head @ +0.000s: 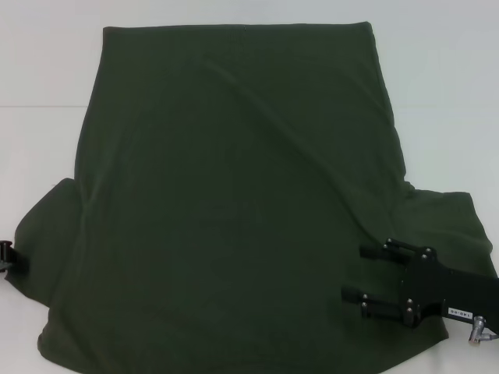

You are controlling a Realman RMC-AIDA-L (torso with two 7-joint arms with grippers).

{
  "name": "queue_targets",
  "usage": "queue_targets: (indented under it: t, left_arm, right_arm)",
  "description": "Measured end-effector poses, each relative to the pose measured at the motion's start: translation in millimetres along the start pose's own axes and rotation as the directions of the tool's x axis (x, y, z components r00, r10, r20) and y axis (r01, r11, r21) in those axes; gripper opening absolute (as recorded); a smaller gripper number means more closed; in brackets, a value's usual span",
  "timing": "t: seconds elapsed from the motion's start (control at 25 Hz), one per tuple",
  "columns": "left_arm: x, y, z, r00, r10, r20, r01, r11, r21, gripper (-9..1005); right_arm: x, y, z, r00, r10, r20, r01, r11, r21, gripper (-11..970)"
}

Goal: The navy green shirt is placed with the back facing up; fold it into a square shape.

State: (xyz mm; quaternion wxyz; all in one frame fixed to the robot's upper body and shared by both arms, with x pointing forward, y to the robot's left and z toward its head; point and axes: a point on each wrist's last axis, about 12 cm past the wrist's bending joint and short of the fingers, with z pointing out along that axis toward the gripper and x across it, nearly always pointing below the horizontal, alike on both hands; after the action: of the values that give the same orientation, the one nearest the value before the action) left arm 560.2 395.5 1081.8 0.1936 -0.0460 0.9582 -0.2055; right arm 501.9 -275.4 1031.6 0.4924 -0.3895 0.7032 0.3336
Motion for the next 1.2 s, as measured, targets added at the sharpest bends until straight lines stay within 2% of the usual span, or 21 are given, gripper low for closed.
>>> queue_targets:
  t: [0.08, 0.48, 0.84, 1.2]
  left_arm:
    - [-0.2, -0.1, -0.1, 1.000, 0.000, 0.001, 0.000, 1.000, 0.001, 5]
    - [-6.7, 0.4, -9.3, 1.000, 0.013, 0.019, -0.013, 1.000, -0.005, 6]
    - [-21.8, 10.0, -38.0, 0.998, 0.001, 0.062, 0.002, 0.999, -0.054, 6]
    - [-24.8, 14.2, -49.0, 0.997, -0.007, 0.076, 0.012, 0.998, -0.059, 6]
  right_arm:
    - [0.0, 0.0, 0.0, 1.000, 0.000, 0.000, 0.000, 1.000, 0.000, 823]
    - [-0.8, -0.5, 0.2, 1.000, -0.003, 0.001, 0.003, 1.000, -0.001, 822]
    - [-1.3, -0.4, 0.1, 1.000, -0.005, 0.003, 0.005, 1.000, -0.004, 822]
    - [-1.4, -0.4, 0.1, 1.000, -0.005, 0.003, 0.005, 1.000, -0.004, 824]
